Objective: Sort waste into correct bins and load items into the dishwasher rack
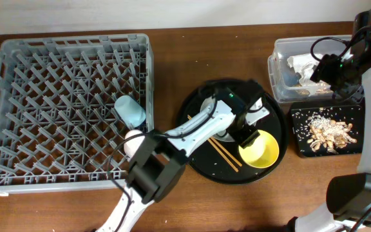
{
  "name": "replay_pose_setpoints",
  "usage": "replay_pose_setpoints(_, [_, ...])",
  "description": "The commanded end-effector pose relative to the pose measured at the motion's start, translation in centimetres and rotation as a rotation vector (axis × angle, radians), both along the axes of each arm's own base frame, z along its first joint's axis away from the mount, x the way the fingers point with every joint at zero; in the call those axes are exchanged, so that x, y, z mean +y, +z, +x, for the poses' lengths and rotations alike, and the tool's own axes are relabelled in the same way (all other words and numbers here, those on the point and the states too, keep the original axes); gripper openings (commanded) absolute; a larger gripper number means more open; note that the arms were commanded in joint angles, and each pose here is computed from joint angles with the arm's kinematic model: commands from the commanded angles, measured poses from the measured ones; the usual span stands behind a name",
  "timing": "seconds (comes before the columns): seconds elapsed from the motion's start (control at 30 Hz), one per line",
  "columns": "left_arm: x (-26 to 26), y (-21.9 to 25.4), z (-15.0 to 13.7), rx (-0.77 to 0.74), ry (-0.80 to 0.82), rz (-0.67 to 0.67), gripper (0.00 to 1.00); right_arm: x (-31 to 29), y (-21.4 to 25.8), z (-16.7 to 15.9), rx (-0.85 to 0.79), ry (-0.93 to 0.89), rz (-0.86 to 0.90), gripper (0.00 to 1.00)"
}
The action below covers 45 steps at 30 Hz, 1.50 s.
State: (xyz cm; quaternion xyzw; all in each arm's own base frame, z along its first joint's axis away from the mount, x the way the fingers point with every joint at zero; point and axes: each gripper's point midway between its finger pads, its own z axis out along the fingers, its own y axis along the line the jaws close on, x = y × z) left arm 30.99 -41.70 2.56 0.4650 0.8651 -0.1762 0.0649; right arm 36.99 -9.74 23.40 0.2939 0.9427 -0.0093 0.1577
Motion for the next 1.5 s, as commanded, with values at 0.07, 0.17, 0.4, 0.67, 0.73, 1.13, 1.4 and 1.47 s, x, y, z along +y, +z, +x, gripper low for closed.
replay_pose_setpoints(0.07, [-0.1, -1.1, -0.3, 0.015, -0.010, 0.012, 0.18, -0.2, -0.4, -0.3, 0.021, 0.011, -0.019, 0.78])
replay_pose_setpoints(0.17, [-0.1, -1.1, -0.3, 0.015, -0.010, 0.011, 0.05, -0.2, -0.3, -0.2, 0.020, 0.011, -0.020, 0.78])
replay_pose_setpoints(0.4, [-0.8, 6.6, 1.2, -0.003, 0.003, -0.045, 0.00, -0.2, -0.3, -0.2, 0.020, 0.011, -0.020, 0.78])
replay_pose_setpoints(0.67, [27.9, 23.9, 16.5, -0.493, 0.759, 0.335, 0.01, -0.3, -0.3, -0.1, 0.016, 0.008, -0.027, 0.82])
replay_pose_setpoints(0.73, [37.8, 26.1, 18.4, -0.669, 1.014, 0.599, 0.01, -0.3, -0.3, -0.1, 0.016, 0.008, -0.027, 0.82])
replay_pose_setpoints(1.13, [43.6, 18.8, 25.7, -0.879, 1.065, 1.049, 0.00, -0.4, -0.1, 0.3, -0.004, 0.008, -0.032, 0.86])
replay_pose_setpoints(1.4, [42.0, 14.3, 26.6, -0.774, 1.002, 0.960, 0.00, -0.4, -0.2, 0.4, -0.003, 0.008, -0.032, 0.86])
replay_pose_setpoints(1.47, [41.4, 13.8, 26.6, -0.753, 0.991, 0.929, 0.00, -0.4, -0.2, 0.4, -0.003, 0.008, -0.032, 0.86])
